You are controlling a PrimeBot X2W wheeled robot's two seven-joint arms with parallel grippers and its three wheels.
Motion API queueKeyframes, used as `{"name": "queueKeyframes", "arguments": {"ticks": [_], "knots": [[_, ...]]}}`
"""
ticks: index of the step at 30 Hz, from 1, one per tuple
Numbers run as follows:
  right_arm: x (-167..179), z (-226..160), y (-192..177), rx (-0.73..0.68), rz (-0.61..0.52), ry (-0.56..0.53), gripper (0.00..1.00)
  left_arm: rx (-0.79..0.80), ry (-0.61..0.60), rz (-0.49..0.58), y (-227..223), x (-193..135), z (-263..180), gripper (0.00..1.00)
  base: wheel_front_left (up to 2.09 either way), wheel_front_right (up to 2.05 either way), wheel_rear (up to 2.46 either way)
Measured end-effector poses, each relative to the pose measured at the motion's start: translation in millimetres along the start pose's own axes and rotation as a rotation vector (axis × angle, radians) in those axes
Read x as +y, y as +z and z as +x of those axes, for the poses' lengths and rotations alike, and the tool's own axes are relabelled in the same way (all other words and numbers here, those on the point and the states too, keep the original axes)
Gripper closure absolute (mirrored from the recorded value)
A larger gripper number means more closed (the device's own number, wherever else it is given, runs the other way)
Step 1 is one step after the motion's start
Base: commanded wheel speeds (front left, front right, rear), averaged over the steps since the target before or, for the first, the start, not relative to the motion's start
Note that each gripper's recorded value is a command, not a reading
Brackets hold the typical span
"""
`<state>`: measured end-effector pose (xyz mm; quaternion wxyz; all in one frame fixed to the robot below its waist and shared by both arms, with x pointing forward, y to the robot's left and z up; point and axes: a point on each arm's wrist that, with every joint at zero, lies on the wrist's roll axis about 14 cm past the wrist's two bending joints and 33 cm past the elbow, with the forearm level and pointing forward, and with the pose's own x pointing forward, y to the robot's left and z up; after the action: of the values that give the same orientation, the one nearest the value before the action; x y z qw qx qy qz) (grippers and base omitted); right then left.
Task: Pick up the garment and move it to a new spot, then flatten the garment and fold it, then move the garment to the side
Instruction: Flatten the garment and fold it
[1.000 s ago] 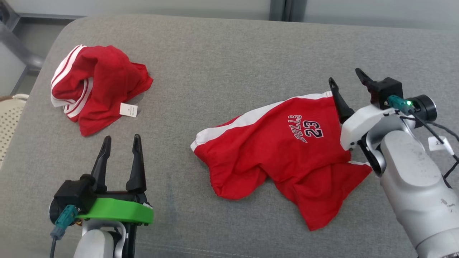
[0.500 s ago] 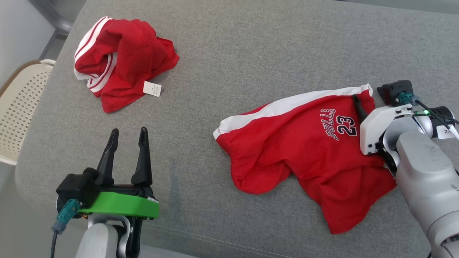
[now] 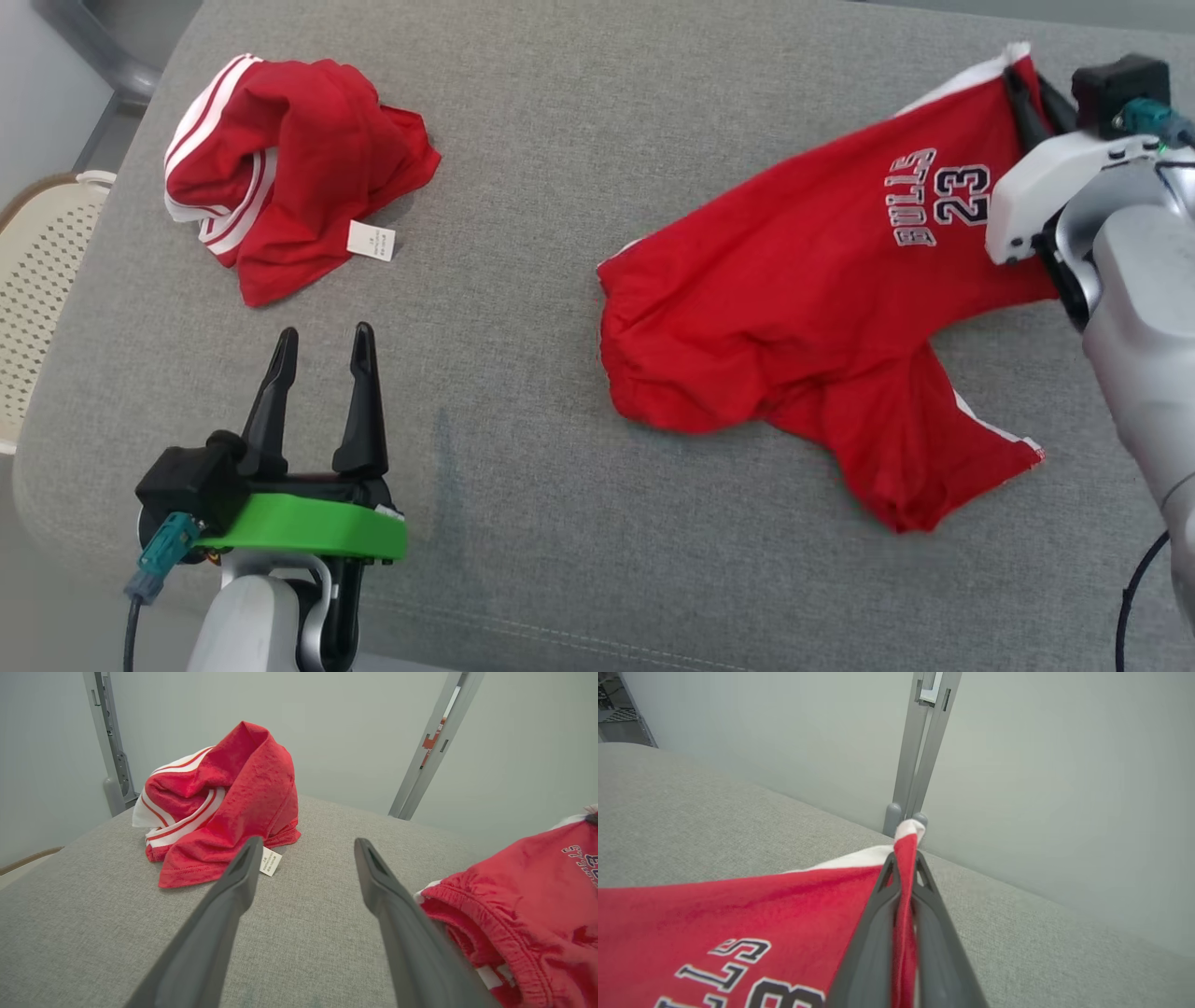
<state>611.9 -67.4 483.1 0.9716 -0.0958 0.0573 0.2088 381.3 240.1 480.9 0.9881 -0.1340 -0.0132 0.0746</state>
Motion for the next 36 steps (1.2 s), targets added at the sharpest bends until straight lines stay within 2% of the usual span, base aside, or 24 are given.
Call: {"name": "queueKeyframes", "arguments": {"ticks": [5, 7, 14, 24, 33, 34, 35, 36], "knots": [[-9, -2, 60, -0.167, -0.046, -0.009, 1.0, -0.013, -0.014, -0.004, 4, -5, 1, 0.0, 0.0, 0.0, 0.0], [0, -10, 68, -0.202, -0.064, 0.013, 1.0, -0.017, -0.015, -0.006, 5, -5, 0, 0.0, 0.0, 0.0, 0.0], [58, -63, 50, -0.233, -0.082, 0.15, 1.0, -0.017, -0.022, -0.008, 5, -7, -12, 0.0, 0.0, 0.0, 0.0], [118, -170, -2, -0.171, 0.028, 0.283, 1.0, -0.016, -0.101, -0.009, 3, -33, -15, 0.0, 0.0, 0.0, 0.0], [163, -248, -66, 0.012, 0.164, 0.339, 1.0, -0.023, -0.176, -0.026, 5, -59, -14, 0.0, 0.0, 0.0, 0.0], [162, -253, -72, 0.031, 0.168, 0.333, 0.76, -0.023, -0.179, -0.027, 5, -59, -15, 0.0, 0.0, 0.0, 0.0], [162, -256, -73, 0.033, 0.173, 0.328, 0.16, -0.023, -0.18, -0.029, 5, -60, -15, 0.0, 0.0, 0.0, 0.0], [159, -255, -69, 0.02, 0.181, 0.316, 0.0, -0.022, -0.182, -0.029, 4, -60, -15, 0.0, 0.0, 0.0, 0.0]]}}
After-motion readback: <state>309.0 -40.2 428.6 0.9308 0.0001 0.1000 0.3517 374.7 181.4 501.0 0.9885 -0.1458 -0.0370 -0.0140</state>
